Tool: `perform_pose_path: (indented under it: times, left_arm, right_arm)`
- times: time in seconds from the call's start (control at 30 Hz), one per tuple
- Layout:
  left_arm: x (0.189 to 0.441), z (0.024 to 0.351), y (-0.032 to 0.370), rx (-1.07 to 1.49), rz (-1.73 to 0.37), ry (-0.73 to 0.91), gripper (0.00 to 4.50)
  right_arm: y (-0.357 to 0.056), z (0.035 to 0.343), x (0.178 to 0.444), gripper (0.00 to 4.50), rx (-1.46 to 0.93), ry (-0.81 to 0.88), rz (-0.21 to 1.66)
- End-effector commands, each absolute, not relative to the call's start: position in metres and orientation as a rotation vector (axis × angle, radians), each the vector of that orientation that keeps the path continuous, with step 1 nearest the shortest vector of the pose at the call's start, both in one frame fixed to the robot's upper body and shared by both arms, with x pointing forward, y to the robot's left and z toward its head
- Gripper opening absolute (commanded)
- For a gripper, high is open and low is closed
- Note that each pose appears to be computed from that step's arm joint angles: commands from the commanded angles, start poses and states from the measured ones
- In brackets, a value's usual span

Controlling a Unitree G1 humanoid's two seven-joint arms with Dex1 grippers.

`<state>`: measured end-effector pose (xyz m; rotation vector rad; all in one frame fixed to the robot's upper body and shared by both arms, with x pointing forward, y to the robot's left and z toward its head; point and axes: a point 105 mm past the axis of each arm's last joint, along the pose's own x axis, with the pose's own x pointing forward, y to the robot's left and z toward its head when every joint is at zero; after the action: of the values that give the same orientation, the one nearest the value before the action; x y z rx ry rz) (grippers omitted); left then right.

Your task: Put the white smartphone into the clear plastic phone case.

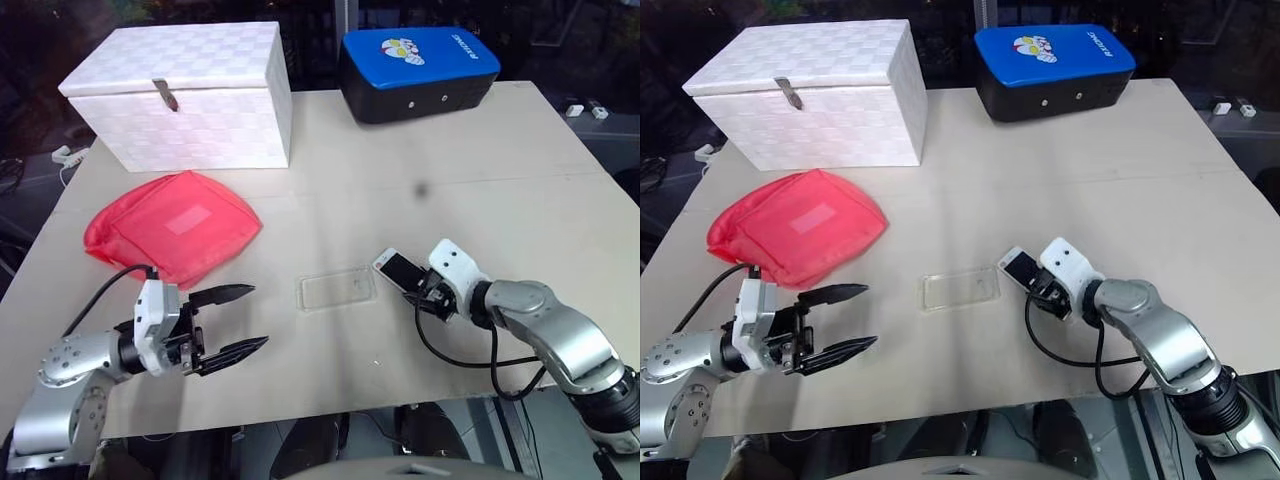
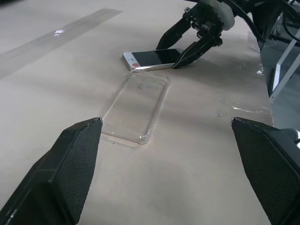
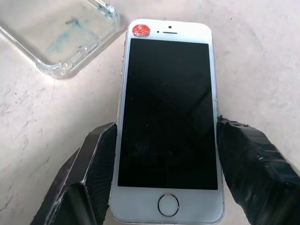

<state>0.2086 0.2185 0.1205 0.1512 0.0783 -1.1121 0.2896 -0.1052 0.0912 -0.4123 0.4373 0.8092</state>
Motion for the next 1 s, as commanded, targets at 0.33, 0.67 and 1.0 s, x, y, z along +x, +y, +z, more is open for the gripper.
perform_pose_path:
  times: [0.33, 0.67, 1.0]
  left_arm:
    - [0.210, 0.120, 0.225, 0.170, -1.056, 0.066, 4.50]
    - [0.205, 0.118, 0.226, 0.173, -1.032, 0.077, 4.50]
    - [0.202, 0.116, 0.222, 0.166, -1.026, 0.083, 4.50]
  right_arm:
    - [-0.042, 0.143, 0.290, 2.78, -0.649, 0.198, 1.249]
    - [-0.021, 0.115, 0.294, 2.78, -0.978, 0.209, 1.431]
    - [-0.003, 0.104, 0.290, 2.78, -1.030, 0.249, 1.528]
